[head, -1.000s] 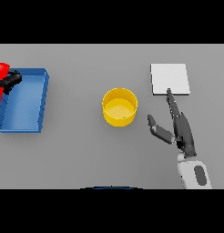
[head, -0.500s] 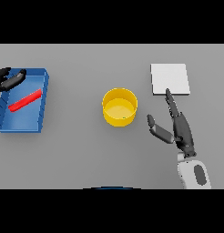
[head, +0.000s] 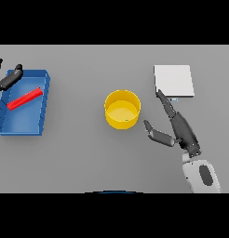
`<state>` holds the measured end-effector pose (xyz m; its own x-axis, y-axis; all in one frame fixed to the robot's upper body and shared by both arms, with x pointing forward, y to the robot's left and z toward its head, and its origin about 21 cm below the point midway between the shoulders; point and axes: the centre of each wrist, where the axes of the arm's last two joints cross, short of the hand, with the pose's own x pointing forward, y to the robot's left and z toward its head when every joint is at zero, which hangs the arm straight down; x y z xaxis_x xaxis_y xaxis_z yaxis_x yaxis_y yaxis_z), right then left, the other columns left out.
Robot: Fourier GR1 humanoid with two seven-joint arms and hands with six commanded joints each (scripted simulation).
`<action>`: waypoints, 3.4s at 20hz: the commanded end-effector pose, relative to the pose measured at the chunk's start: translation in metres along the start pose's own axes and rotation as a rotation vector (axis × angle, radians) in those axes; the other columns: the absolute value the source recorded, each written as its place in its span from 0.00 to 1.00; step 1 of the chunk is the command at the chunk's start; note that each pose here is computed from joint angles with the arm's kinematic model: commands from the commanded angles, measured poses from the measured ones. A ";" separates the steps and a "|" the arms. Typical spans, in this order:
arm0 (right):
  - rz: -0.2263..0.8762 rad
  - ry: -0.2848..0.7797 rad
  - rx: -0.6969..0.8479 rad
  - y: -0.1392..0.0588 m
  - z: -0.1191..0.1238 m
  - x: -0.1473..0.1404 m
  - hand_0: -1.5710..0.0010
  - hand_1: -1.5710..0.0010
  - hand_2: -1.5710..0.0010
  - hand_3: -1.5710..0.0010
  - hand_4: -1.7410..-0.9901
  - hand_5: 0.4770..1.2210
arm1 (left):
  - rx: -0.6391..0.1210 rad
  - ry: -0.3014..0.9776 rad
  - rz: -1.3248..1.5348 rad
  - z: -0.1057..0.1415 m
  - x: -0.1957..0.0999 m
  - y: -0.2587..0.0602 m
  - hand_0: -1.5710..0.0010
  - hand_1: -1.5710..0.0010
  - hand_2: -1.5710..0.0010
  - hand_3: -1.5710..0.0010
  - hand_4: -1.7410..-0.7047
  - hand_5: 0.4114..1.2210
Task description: Pick up the red beaker and tilt it to pour out 1 green nut into yellow bowl. Pick up the yellow bowl and place it on the metallic measuring scale.
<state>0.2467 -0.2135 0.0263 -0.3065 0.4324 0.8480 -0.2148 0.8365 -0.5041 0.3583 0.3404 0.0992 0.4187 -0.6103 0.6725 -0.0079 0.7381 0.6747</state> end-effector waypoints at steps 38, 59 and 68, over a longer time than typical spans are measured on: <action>1.026 -0.097 0.999 0.044 -0.135 0.028 0.42 0.45 0.56 0.71 0.31 0.76 | -0.039 -0.047 0.073 0.002 -0.005 0.004 1.00 1.00 1.00 1.00 0.99 0.35; 0.996 -0.101 0.832 -0.017 -0.143 0.069 0.00 0.00 0.09 0.24 0.00 1.00 | -0.049 -0.040 0.052 0.003 -0.006 0.008 1.00 1.00 1.00 1.00 0.99 0.34; 1.038 -0.041 0.700 -0.059 -0.140 0.064 0.00 0.00 0.03 0.27 0.00 1.00 | -0.036 -0.049 0.050 0.009 -0.005 0.006 1.00 1.00 1.00 1.00 0.98 0.37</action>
<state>0.3701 -0.1883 0.1332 -0.6501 0.7599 -0.0020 -0.2967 -0.2563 -0.9199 0.3480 0.3457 0.1029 0.3740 -0.5852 0.7195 0.0056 0.7772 0.6292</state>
